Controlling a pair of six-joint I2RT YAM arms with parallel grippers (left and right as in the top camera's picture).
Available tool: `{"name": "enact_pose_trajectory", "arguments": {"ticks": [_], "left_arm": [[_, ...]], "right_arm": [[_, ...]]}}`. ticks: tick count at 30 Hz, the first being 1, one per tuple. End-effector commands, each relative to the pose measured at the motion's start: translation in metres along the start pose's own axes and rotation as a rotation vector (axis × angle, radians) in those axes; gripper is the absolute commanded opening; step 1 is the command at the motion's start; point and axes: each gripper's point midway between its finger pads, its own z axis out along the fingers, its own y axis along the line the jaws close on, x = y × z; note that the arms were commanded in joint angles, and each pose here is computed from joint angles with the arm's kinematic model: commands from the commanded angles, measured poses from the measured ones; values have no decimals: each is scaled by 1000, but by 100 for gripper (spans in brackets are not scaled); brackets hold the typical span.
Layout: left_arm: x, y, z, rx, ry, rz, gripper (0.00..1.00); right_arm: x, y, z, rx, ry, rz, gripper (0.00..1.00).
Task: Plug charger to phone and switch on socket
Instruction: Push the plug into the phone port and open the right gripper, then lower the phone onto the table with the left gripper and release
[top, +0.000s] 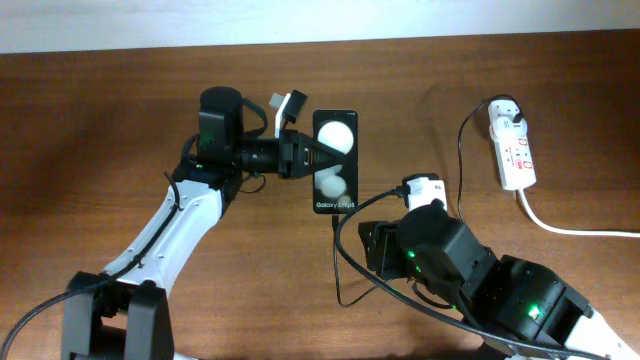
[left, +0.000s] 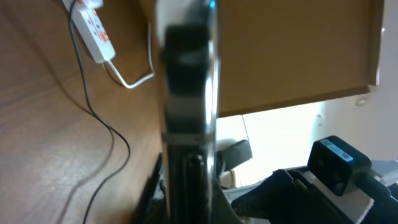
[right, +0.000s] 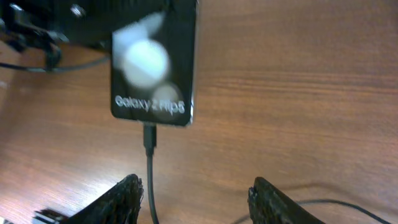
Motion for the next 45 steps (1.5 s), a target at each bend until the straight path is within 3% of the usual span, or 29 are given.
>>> {"name": "enact_pose_trajectory", "arguments": {"ticks": [1,4,8,12,17,20,27,29,34,40,45], "left_arm": [[-7,5,0,-40,-42,67,0],[-14,11,-1,-79,-80,46,0],[-20,17,-2,-111,-117,2,0],[-23,20,-3,-120,-143,-133,0],[-12,10,-1,-65,-80,-161,0],[-7,5,0,-36,-46,-161,0],[4,-6,0,21,23,-127,0],[4,-5,0,20,21,-109,0],[-15,13,-1,-86,-95,-73,0],[-33,31,-5,-186,-203,-72,0],[-35,16,15,-191,-185,32,0]], "right_arm": [[4,-5,4,38,37,-8,58],[17,-5,25,76,118,-22,57],[22,11,55,52,172,-22,40],[22,20,71,31,185,-19,37],[11,21,77,41,129,-18,14],[5,28,77,16,104,-20,6],[-7,39,78,-30,56,-37,5],[1,31,78,-1,86,-43,25],[-1,25,38,-16,87,-41,58],[-12,4,-63,-130,-82,-9,67],[-4,-12,-82,-121,-94,-8,70]]}}
